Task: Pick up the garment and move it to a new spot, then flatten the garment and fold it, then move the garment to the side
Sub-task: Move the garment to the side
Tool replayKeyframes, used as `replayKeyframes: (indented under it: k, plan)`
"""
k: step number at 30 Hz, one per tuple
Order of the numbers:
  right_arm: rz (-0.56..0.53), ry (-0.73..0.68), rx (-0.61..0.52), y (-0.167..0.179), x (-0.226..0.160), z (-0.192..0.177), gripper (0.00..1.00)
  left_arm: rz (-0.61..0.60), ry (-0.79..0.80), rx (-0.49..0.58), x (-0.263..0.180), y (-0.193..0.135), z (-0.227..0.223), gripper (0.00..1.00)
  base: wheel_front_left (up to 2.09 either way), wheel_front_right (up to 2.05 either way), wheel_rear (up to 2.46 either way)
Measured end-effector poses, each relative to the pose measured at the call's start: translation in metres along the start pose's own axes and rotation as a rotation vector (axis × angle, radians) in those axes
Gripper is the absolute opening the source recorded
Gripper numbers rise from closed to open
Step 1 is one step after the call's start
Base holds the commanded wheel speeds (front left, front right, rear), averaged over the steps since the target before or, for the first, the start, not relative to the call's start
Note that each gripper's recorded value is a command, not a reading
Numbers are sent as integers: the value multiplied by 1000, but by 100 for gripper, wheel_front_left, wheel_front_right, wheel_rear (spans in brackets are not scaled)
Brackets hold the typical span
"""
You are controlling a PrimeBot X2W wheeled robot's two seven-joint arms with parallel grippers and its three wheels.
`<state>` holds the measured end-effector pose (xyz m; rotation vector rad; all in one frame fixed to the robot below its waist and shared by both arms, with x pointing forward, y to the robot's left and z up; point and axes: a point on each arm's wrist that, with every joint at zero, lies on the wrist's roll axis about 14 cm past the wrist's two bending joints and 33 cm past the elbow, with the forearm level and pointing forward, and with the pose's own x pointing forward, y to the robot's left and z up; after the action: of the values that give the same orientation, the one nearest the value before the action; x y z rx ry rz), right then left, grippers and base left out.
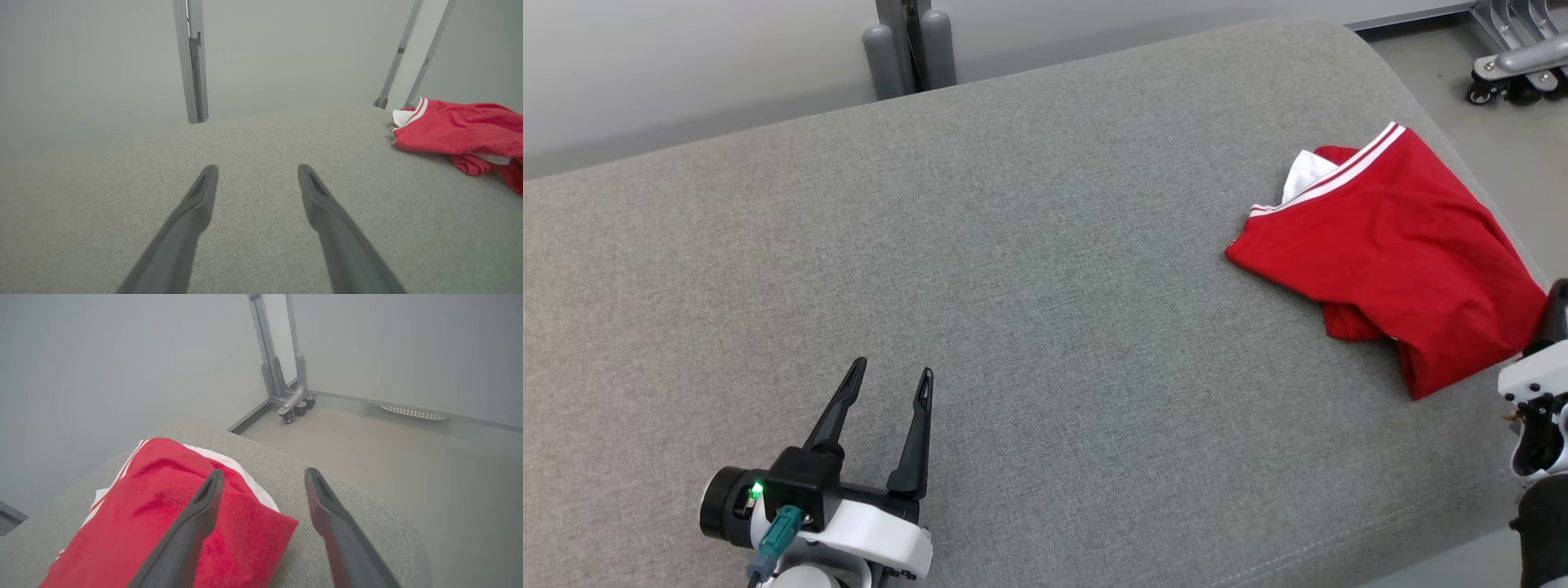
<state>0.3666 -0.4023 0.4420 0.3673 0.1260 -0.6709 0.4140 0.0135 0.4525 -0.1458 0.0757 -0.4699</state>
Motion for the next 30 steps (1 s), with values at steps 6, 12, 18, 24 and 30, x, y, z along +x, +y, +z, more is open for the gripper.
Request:
replayKeyframes:
  k: [6,12,18,24,30]
  plan:
    - [76,-97,1,31,-1,27,100,-1,-20,1,-2,-3,8,100,0,0,0]
    - [276,-238,-2,98,-11,67,100,47,-75,6,-9,8,28,100,0,0,0]
    - [449,-297,-18,146,-35,77,100,106,-130,20,-18,24,48,100,0,0,0]
    - [624,-321,-45,186,-69,71,100,190,-190,29,-34,46,69,100,0,0,0]
    - [770,-287,-62,216,-106,47,100,277,-220,22,-55,66,79,100,0,0,0]
